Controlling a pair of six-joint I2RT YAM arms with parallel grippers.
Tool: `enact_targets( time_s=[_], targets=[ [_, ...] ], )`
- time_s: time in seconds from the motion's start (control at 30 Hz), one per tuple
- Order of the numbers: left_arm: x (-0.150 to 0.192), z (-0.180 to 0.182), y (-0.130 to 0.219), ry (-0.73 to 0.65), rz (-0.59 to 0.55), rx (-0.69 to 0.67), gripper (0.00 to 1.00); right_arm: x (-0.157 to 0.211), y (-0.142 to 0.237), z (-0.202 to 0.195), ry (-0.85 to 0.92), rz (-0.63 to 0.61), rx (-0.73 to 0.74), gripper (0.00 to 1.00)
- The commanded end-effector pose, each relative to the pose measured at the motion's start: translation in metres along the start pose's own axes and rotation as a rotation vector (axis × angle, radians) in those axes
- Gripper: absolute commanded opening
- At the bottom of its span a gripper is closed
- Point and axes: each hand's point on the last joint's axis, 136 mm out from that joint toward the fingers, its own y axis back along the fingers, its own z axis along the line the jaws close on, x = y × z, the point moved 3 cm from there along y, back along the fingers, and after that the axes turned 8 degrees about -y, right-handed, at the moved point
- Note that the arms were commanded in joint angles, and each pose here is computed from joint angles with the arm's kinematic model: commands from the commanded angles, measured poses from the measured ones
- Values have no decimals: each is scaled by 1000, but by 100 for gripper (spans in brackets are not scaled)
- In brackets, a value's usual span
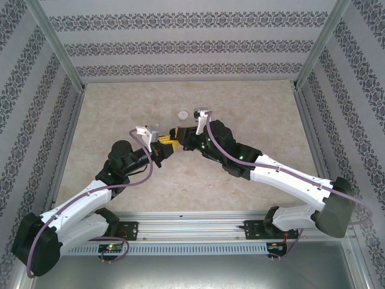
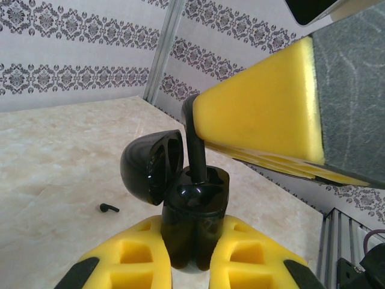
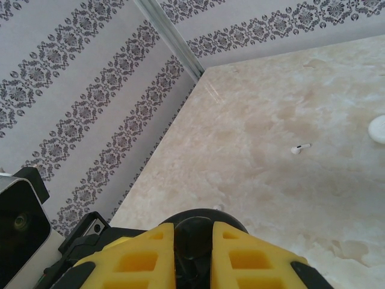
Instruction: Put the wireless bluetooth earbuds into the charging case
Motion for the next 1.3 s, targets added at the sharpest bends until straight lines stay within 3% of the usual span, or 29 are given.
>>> enact_targets(
  time_s=[0.0, 1.27],
  targets=[
    [-26, -3, 3, -34, -93, 6, 0, 3, -1, 2, 8, 7, 10, 17],
    [-28, 1, 2, -31, -104, -16, 0, 23, 8, -7, -49, 40, 25, 16]
  ],
)
